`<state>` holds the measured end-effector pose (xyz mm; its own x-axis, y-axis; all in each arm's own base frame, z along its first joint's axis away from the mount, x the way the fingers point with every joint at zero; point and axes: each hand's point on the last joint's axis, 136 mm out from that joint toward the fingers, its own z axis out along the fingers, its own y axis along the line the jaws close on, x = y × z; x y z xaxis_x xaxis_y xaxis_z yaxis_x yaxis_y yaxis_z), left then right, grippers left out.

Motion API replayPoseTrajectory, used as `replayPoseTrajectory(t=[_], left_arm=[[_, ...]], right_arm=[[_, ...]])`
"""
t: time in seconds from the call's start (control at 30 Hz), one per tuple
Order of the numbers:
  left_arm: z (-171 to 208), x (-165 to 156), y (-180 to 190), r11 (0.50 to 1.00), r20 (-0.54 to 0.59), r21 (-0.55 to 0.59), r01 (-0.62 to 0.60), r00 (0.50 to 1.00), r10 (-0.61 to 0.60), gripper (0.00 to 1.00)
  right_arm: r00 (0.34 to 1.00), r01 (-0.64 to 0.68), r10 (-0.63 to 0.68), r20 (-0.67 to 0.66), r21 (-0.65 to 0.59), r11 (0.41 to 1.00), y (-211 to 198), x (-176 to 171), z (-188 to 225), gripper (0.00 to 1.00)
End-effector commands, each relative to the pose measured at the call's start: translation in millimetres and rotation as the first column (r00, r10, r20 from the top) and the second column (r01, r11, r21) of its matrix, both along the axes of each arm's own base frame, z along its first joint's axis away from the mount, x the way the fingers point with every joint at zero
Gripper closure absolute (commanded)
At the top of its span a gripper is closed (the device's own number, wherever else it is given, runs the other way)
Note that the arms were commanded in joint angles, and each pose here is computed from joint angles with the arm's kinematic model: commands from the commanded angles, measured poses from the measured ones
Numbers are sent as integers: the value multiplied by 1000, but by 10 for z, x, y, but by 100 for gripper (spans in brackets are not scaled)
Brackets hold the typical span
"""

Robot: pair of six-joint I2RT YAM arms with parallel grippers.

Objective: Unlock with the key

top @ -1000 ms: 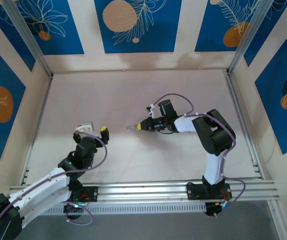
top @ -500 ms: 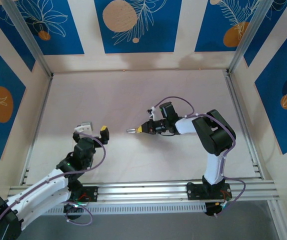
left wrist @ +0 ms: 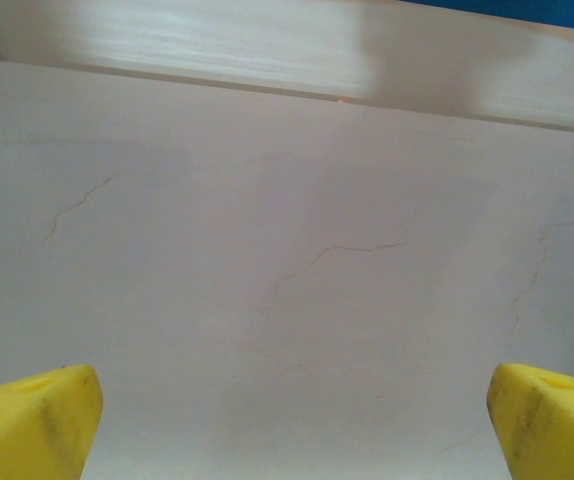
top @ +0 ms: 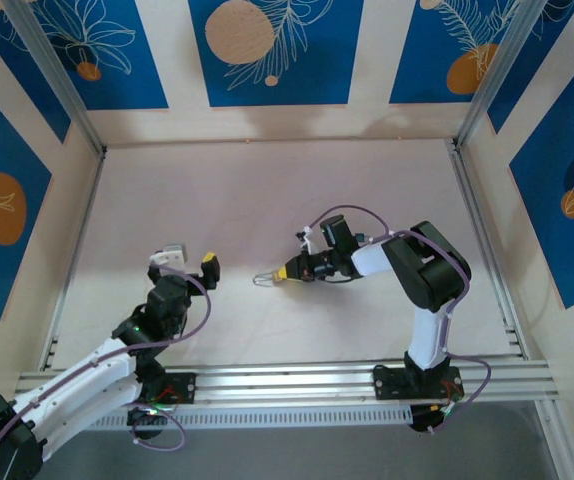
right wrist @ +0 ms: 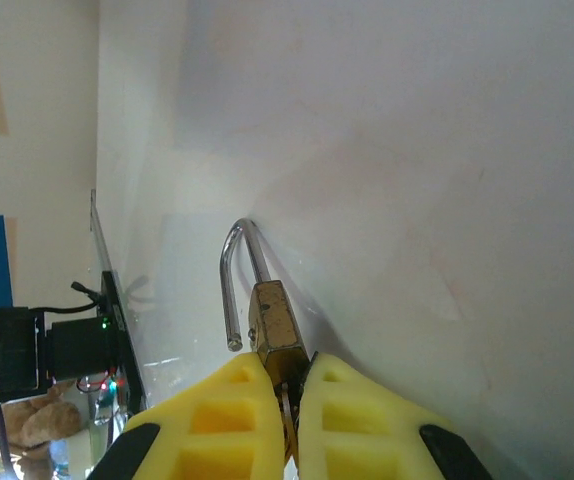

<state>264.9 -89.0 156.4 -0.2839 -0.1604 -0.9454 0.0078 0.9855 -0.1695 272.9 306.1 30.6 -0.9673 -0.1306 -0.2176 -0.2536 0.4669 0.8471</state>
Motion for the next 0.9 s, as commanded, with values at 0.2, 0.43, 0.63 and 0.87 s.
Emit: replayPoseTrajectory(t=[0.2, 0.43, 0.63, 0.87], left_arm=[[-37, 72, -237, 995, -44, -27, 94, 995, -95, 7], [-73, 89, -620, 962, -74, -72, 264, 960, -269, 11], [-240, 126, -1048, 888, -216, -3, 460, 866, -450, 10], [-305, 273, -1190, 876, -230, 18, 482, 855, -465, 7]], right_arm=[[1000, -23, 23, 12, 5, 1000, 22, -17, 135, 98], [998, 2, -3, 64, 28, 1000, 4, 118, 400, 98], [987, -16, 4, 158, 72, 997, 60, 169, 935, 98], [987, -32, 8, 162, 145, 989, 75, 91, 1246, 98]])
